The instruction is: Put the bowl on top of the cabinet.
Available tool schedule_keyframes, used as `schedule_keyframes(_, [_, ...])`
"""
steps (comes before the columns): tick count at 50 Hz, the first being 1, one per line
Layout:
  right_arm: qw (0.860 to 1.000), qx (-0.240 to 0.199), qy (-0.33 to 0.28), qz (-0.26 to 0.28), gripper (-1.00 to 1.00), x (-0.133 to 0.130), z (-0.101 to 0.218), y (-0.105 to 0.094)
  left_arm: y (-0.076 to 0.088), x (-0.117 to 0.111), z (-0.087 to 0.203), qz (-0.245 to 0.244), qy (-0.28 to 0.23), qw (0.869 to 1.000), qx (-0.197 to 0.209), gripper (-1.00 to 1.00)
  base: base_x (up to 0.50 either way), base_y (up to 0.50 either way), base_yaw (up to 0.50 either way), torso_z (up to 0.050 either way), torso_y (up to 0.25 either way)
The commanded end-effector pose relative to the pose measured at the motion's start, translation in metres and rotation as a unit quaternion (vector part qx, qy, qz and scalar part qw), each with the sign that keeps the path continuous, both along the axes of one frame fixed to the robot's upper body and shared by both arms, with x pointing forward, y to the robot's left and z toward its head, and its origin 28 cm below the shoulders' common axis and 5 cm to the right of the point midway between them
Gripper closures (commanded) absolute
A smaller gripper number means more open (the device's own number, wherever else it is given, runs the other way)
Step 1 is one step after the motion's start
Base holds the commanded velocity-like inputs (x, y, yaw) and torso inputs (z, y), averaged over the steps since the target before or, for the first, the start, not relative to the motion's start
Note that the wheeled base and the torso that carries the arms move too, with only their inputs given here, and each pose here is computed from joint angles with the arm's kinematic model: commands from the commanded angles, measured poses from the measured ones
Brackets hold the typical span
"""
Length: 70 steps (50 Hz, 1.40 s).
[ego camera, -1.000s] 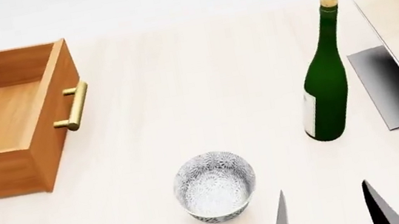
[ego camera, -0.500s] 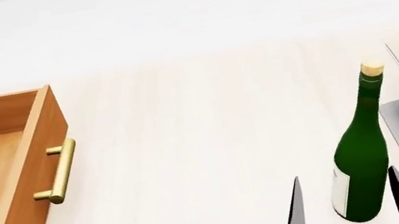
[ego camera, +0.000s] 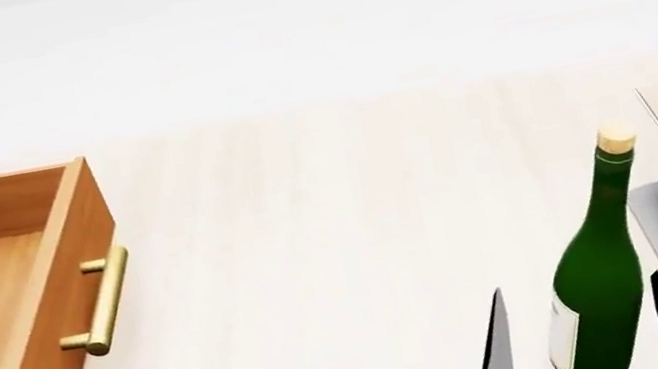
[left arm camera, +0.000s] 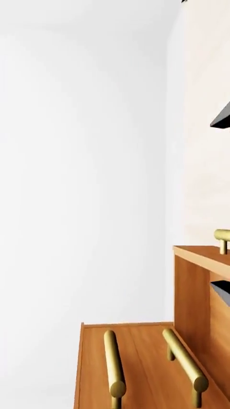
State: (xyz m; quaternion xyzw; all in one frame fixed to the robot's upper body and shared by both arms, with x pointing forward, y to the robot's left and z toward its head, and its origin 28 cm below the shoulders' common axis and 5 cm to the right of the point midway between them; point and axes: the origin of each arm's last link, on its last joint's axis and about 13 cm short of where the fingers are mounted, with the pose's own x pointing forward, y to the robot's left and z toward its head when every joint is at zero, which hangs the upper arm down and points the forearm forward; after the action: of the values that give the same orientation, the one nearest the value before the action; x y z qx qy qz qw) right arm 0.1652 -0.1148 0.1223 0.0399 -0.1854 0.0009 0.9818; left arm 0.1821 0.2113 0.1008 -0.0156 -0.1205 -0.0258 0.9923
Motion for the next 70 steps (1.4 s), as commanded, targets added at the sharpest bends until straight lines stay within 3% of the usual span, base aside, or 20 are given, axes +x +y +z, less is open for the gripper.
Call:
schedule_keyframes(1, [1.000,-0.003,-0.001,-0.012,-1.00,0.0001,0.0010,-0.0041,0.0014,0.0001,0.0023,-0.004,-0.009,1.000,0.002,-1.00,0.00,0.00,0.00,0.050,0.000])
schedule_keyframes(25, [1.000,-0.012,-0.002,-0.011,-1.00,0.0000,-0.0001,-0.0030,0.0033,-0.0008,0.0010,-0.009,-0.005,1.000,-0.006,-1.00,0.00,0.00,0.00,0.050,0.000])
schedule_keyframes(29, [1.000,-0.012,-0.003,-0.011,-1.00,-0.0003,0.0001,-0.0029,0.0034,0.0022,0.0004,0.002,0.029,1.000,-0.007,-1.00,0.00,0.00,0.00,0.050,0.000])
schedule_keyframes(34, [1.000,-0.012,-0.002,-0.010,-1.00,-0.0006,0.0001,-0.0027,0.0054,0.0012,0.0028,-0.035,0.026,0.999,-0.029,-1.00,0.00,0.00,0.00,0.000,0.000])
schedule_keyframes(37, [1.000,-0.013,-0.002,-0.010,-1.00,-0.0006,0.0001,-0.0026,0.0048,0.0016,0.0016,-0.034,0.027,0.999,-0.016,-1.00,0.00,0.00,0.00,0.000,0.000])
schedule_keyframes(70, [1.000,-0.016,-0.004,-0.011,-1.00,-0.0008,0.0005,-0.0026,0.0045,-0.0004,0.0028,-0.038,0.014,0.999,0.000,-1.00,0.00,0.00,0.00,0.000,-0.248])
